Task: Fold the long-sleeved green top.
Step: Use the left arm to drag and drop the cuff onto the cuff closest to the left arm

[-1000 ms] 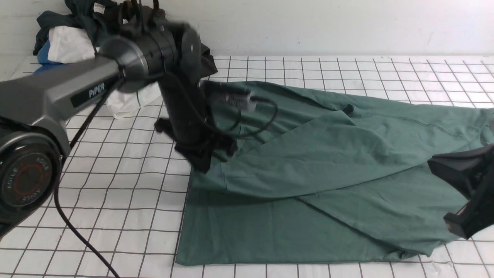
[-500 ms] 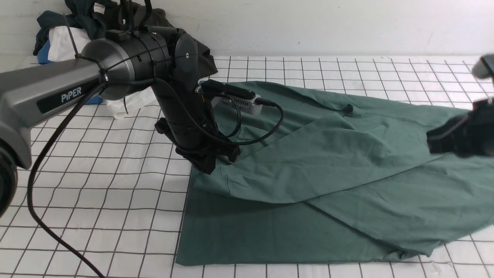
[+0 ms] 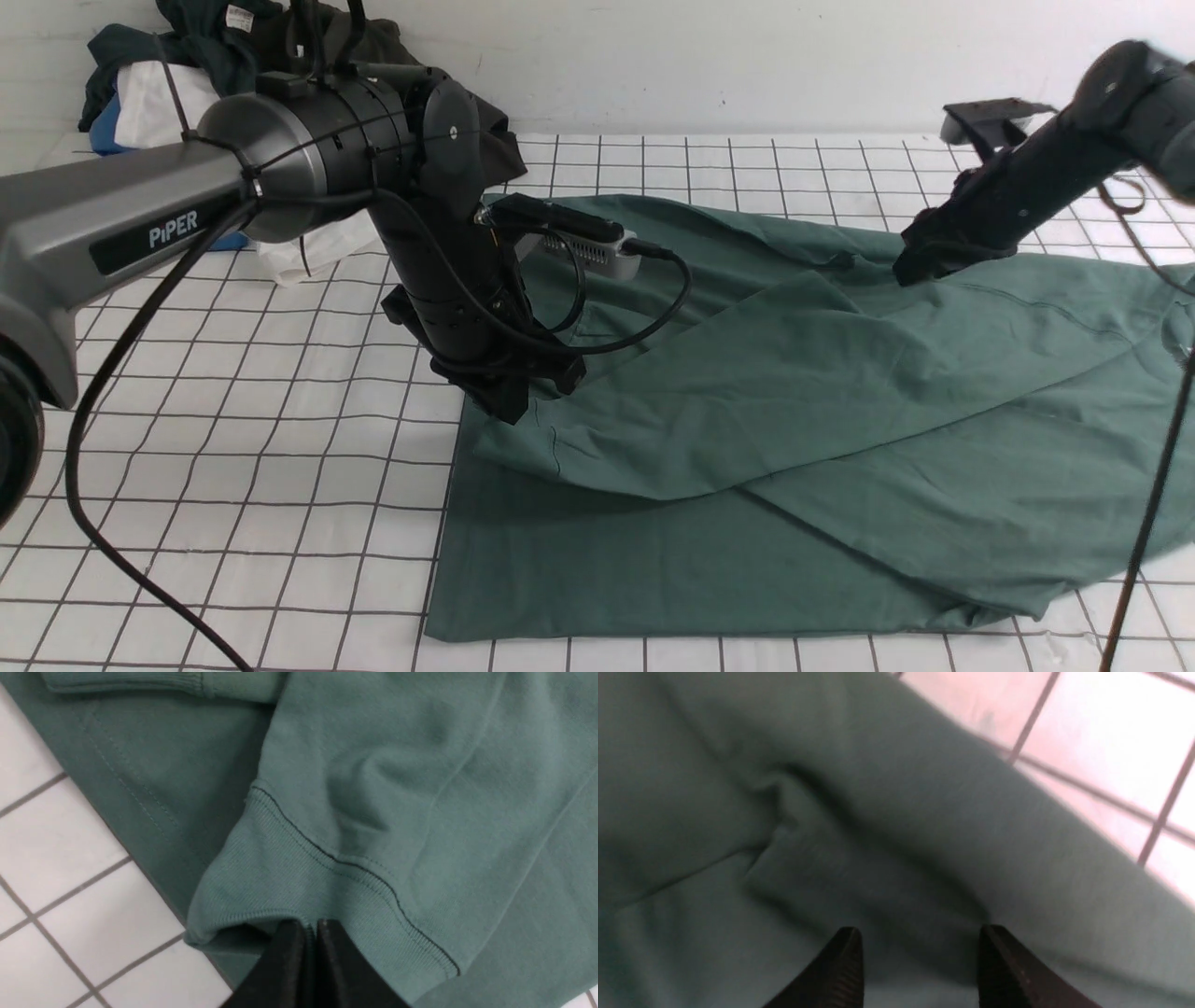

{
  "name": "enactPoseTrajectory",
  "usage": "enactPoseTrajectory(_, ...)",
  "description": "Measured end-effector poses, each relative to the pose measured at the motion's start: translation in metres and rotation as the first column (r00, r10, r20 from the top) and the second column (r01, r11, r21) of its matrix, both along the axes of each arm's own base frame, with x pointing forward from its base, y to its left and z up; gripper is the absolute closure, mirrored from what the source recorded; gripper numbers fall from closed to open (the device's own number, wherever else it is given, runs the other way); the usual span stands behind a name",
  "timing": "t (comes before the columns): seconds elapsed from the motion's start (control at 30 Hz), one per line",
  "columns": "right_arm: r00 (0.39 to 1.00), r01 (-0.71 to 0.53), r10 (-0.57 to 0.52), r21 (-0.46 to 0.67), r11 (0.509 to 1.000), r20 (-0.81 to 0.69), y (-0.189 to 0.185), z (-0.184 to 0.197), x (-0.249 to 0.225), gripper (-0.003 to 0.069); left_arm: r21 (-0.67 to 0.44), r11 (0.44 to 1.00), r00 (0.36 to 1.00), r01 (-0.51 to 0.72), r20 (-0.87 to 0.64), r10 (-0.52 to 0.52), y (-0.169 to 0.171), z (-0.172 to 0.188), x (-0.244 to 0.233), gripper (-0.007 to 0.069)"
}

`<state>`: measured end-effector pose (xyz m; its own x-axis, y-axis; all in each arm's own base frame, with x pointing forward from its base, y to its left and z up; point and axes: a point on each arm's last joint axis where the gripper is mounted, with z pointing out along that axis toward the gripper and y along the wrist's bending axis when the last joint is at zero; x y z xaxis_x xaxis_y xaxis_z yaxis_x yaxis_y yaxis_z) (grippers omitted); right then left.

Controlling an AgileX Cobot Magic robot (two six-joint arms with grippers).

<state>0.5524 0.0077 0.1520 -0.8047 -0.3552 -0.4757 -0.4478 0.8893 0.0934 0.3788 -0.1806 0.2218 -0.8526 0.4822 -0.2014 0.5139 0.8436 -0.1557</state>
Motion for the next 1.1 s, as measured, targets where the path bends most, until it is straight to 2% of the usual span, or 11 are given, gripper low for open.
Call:
enactPoseTrajectory(0.13,0.998,-0.012,0.016,-0.057,0.998,0.056,0.009,0.014,0.006,0.0329,-0.002,1.000,1.000,0.000,0.000,0.000,0.000,0.000,0.000,0.0612)
enactPoseTrajectory(0.27,0.997,-0.026,0.027,-0.009,1.000,0.068,0.019,0.020,0.006,0.0320,-0.001,1.000,1.000,0.013,0.002,-0.013,0.000,0.000,0.000,0.0612)
enactPoseTrajectory(0.37,0.998,-0.043,0.041,0.035,0.998,0.054,0.025,0.012,0.006,0.0315,-0.001,1.000,1.000,0.023,0.006,-0.023,0.000,0.000,0.000,0.0612)
enactPoseTrajectory(0.53,0.993,-0.108,0.108,-0.001,0.994,0.045,0.037,0.000,0.006,0.0323,0.001,0.999,0.999,0.042,0.010,-0.042,0.000,0.000,0.000,0.0612)
enactPoseTrajectory(0.63,0.979,-0.187,0.193,-0.094,0.978,0.061,0.044,-0.001,0.006,0.0422,0.000,0.999,0.999,0.042,0.010,-0.042,0.000,0.000,0.000,0.0612)
enactPoseTrajectory(0.7,0.973,-0.207,0.219,-0.149,0.967,0.070,0.044,0.001,0.006,0.0555,-0.001,0.999,0.999,0.041,0.009,-0.041,0.000,0.000,0.000,0.0612)
enactPoseTrajectory(0.73,0.973,-0.206,0.219,-0.154,0.966,0.072,0.044,0.002,0.006,0.0566,-0.001,0.999,0.999,0.041,0.009,-0.041,0.000,0.000,0.000,0.0612)
enactPoseTrajectory(0.8,0.969,-0.182,0.212,-0.221,0.958,0.124,0.038,0.010,0.011,0.0634,-0.001,0.999,0.999,0.042,0.008,-0.042,0.000,0.000,0.000,0.0612)
enactPoseTrajectory(0.9,0.966,-0.126,0.174,-0.236,0.964,0.193,0.031,0.019,0.017,0.0642,0.000,0.999,0.999,0.042,0.006,-0.042,0.000,0.000,0.000,0.0612)
enactPoseTrajectory(0.97,0.948,-0.052,0.113,-0.204,0.978,0.299,0.023,0.030,0.025,0.0643,-0.002,0.999,0.999,0.042,0.006,-0.042,0.000,0.000,0.000,0.0612)
enactPoseTrajectory(1.1,0.933,-0.017,0.064,-0.135,0.991,0.353,0.018,0.032,0.030,0.0643,-0.007,0.999,0.999,0.039,0.010,-0.039,-0.001,0.000,0.000,0.0610)
